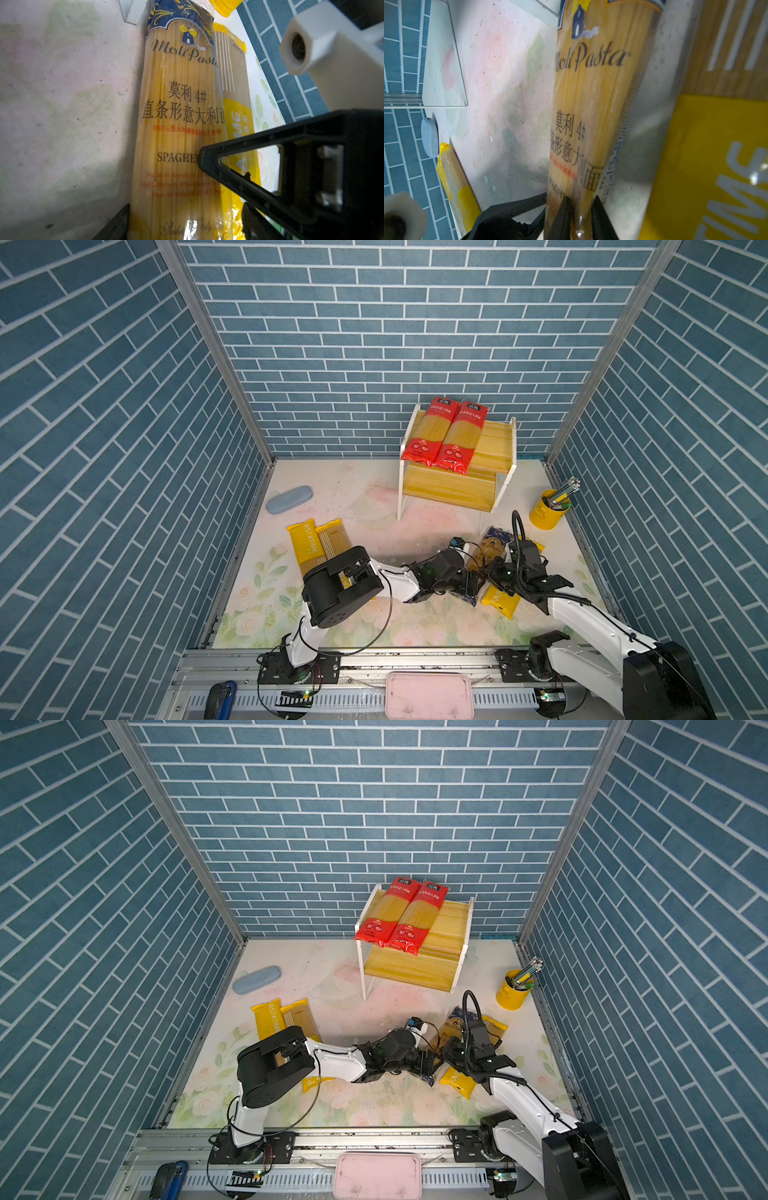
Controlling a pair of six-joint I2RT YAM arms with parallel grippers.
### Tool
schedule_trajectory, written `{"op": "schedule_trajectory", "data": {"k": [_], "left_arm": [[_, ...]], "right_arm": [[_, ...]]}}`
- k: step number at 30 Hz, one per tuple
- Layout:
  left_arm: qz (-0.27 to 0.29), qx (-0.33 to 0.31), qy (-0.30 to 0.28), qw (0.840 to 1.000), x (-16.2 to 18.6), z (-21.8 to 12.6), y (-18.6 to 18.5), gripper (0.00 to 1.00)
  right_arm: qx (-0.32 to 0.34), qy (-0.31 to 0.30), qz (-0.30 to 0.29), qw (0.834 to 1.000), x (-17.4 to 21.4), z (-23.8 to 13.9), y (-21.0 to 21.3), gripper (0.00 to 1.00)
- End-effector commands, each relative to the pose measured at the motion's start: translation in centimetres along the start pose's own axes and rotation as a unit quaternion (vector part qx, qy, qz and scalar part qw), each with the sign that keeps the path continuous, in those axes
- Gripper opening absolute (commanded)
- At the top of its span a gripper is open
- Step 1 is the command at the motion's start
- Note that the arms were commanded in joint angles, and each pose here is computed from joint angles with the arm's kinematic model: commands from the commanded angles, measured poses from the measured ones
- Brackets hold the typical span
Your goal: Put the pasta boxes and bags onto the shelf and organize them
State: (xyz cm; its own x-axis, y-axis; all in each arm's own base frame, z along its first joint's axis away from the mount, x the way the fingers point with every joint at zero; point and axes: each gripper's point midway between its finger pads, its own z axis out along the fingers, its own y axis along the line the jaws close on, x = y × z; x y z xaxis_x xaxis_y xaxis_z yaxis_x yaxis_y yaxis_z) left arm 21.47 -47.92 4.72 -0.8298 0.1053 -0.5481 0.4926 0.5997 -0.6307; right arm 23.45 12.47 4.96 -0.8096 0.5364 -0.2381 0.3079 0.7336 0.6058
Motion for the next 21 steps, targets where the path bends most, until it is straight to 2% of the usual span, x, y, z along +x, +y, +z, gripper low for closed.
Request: {"op": "schedule_trajectory", "data": {"k": [1,4,7,13,18,21], "left_arm": [[0.002,0.012,0.009,1.0,0.8,0.1,-0.5,0.82],[0.002,0.005,0.003,1.0,0.5,-0.3,-0.4,0.81],[0.007,-0.005,-0.009,1.0,0.1,-1.0,-0.1,0.81],[0.005,-0.016,-0.026,1.0,-1.3,-1.9,0.3,0.81],[0.021,-0.048,-0.023,0.998,-1.9,-2.0,1.0,0.81],[0.017,-0.039,-0.017,0.999,-1.7,-1.6,0.8,0.81]], "right_arm": [[0.001,0.009,0.017,1.0,0.7,-0.1,-0.2,0.22],[0.001,0.008,0.018,1.0,0.8,-0.3,-0.3,0.33],[0.03,-0.002,0.018,0.999,0.4,-0.8,-1.1,0.44],[0.056,0.007,0.032,0.998,0.3,-0.2,-2.2,0.55],[0.097,0.001,0.006,0.995,-1.0,-0.9,-2.9,0.66],[0.094,0.005,0.021,0.995,-1.0,-0.4,-3.5,0.66]]}}
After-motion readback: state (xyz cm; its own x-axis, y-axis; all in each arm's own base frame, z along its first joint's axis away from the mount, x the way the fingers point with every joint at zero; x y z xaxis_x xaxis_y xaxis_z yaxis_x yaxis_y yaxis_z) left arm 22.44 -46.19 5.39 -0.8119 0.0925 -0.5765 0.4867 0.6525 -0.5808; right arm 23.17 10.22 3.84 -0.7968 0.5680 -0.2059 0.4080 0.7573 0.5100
